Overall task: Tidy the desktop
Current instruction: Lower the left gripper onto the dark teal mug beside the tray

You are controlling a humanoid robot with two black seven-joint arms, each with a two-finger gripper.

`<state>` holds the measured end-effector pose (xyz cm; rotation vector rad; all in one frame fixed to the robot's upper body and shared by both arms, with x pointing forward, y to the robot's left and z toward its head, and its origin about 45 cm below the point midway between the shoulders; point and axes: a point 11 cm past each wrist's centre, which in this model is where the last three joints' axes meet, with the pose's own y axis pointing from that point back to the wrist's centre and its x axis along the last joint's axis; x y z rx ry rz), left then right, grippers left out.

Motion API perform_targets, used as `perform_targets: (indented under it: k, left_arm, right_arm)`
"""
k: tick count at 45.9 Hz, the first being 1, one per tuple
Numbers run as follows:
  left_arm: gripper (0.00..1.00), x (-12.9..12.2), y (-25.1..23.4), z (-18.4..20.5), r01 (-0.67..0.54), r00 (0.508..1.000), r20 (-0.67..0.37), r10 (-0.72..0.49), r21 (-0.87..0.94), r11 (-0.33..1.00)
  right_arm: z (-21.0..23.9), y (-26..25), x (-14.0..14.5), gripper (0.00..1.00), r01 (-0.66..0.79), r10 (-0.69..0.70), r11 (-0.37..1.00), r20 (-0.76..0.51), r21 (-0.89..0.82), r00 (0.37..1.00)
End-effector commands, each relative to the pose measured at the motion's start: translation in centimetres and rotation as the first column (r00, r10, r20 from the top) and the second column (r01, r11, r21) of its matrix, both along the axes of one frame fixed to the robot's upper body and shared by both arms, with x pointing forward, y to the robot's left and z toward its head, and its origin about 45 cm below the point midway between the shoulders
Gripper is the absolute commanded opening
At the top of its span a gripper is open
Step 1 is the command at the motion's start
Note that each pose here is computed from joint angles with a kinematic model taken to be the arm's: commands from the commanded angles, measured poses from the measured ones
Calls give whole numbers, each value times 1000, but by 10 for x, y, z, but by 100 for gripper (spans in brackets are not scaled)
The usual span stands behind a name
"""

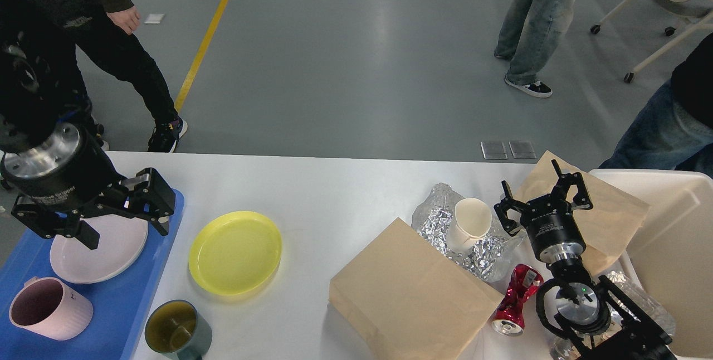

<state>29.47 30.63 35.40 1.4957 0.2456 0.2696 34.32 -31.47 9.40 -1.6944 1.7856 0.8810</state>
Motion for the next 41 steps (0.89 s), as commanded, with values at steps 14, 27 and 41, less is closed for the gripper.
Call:
perform_targets:
  k: [14, 27, 41]
  left_arm:
    - [87, -43, 57, -144, -213, 977, 7, 213, 82, 974]
    - [87, -64, 57, -203, -191, 979, -59, 195, 68, 979]
    - [86, -63, 53, -226, -190, 980, -54, 194, 62, 980]
  right_arm:
    - [0, 1, 0, 100, 0, 0, 1000, 0, 1, 1000]
    - [0, 0, 0, 100, 0, 0, 1000, 0, 0, 1000]
    - [0, 1, 0, 100, 0, 0, 1000, 0, 1, 1000]
